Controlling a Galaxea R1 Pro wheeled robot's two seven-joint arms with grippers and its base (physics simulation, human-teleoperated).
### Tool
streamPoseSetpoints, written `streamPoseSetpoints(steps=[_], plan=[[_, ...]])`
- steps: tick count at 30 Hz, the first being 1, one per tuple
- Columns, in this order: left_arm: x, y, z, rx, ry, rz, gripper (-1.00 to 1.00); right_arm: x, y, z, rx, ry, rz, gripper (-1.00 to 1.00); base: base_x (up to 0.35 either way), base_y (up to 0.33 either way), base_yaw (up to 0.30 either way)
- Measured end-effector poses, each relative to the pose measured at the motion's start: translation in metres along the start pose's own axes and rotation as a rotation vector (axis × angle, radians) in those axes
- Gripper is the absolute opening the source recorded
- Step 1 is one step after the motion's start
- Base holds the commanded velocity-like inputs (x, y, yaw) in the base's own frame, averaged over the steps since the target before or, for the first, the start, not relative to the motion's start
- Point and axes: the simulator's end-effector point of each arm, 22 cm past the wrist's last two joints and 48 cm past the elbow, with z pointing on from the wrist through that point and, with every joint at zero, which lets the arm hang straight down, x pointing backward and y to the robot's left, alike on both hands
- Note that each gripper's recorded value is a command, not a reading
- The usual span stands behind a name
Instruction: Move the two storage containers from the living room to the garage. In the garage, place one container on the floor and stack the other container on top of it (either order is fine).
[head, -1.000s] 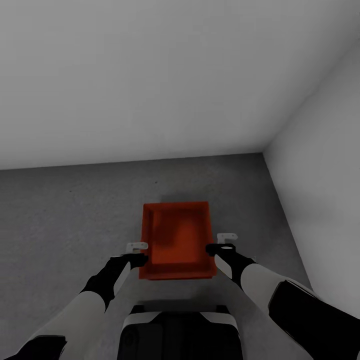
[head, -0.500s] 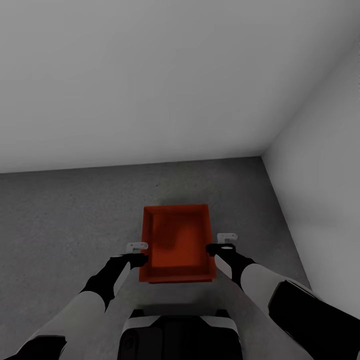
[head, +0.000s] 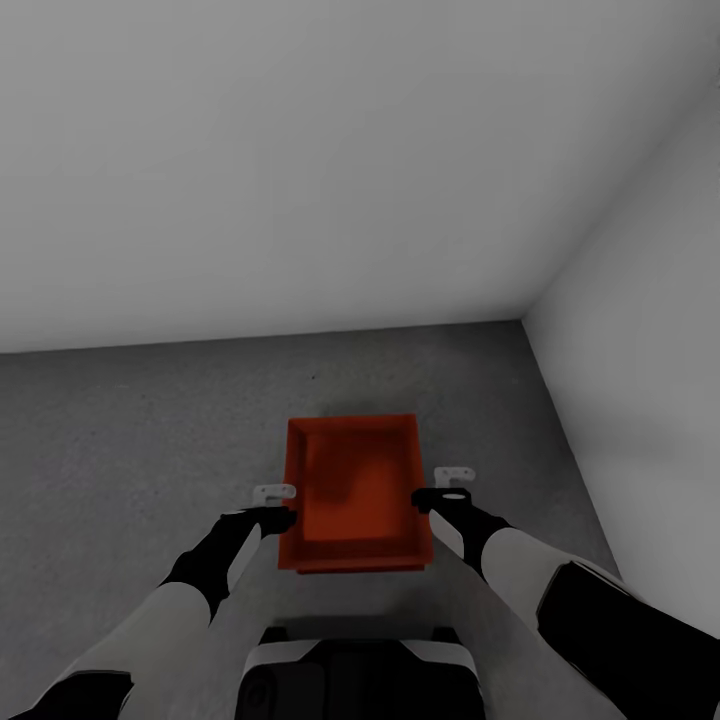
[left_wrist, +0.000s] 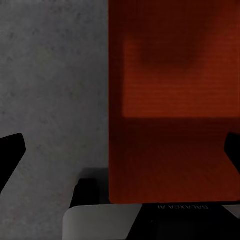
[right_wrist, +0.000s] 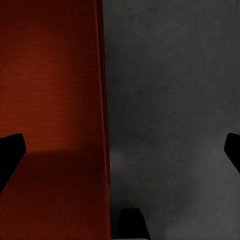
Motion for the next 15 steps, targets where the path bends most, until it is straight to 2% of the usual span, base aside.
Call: streamPoseSetpoints(steps=[15], plan=[[-0.013, 0.000, -0.009, 0.000, -0.025, 0.000, 1.00, -0.013, -0.001, -0.009, 0.001, -0.023, 0.002, 1.00, 0.000, 0.000, 0.000]])
